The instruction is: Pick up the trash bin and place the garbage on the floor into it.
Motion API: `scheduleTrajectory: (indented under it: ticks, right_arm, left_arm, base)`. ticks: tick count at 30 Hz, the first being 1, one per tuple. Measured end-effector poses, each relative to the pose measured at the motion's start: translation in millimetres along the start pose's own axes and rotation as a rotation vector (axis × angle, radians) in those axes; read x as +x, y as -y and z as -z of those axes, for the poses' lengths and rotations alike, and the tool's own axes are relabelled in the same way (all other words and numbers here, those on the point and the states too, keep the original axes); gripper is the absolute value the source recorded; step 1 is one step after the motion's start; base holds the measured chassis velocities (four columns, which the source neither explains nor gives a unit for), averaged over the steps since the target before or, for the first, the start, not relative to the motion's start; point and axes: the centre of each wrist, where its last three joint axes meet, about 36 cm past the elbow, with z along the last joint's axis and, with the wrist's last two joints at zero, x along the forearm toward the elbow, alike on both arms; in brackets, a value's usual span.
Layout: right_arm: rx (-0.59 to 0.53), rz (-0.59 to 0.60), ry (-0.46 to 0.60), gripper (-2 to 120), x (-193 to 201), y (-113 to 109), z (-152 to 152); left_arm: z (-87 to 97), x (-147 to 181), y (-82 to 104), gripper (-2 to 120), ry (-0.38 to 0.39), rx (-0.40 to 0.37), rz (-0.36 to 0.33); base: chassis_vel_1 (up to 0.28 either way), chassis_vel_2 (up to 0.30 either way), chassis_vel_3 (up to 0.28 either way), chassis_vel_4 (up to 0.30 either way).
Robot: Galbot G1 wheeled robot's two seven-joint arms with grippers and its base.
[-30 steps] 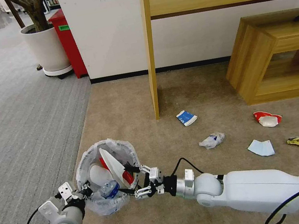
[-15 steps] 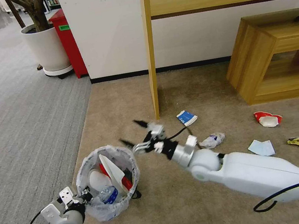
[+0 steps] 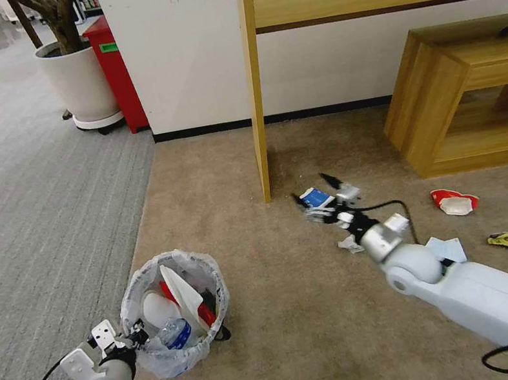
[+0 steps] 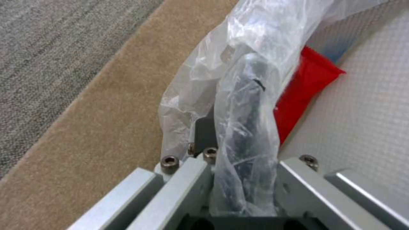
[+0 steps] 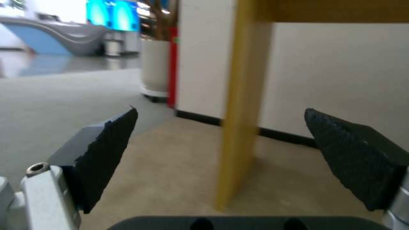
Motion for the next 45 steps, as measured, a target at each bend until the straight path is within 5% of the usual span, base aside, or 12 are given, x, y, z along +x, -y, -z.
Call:
scheduleTrajectory:
  ticks: [17,45]
  right_arm:
    - [0.184,-0.219,-0.019,100,113.7,66.7,-29.8]
    - [0.223,-0.23,-0.005,99,121.1,56.5,-38.7]
  left_arm:
    - [-1.9,3.2,5.8,0,0.001,-0.006,-0.024]
    - [-1.8,11.2,5.2,0,0.009,-0.016,-0.038]
  base:
    - [0.0,0.0,0.0,0.0]
    - [-0.063,0.065,0.063,-0.068]
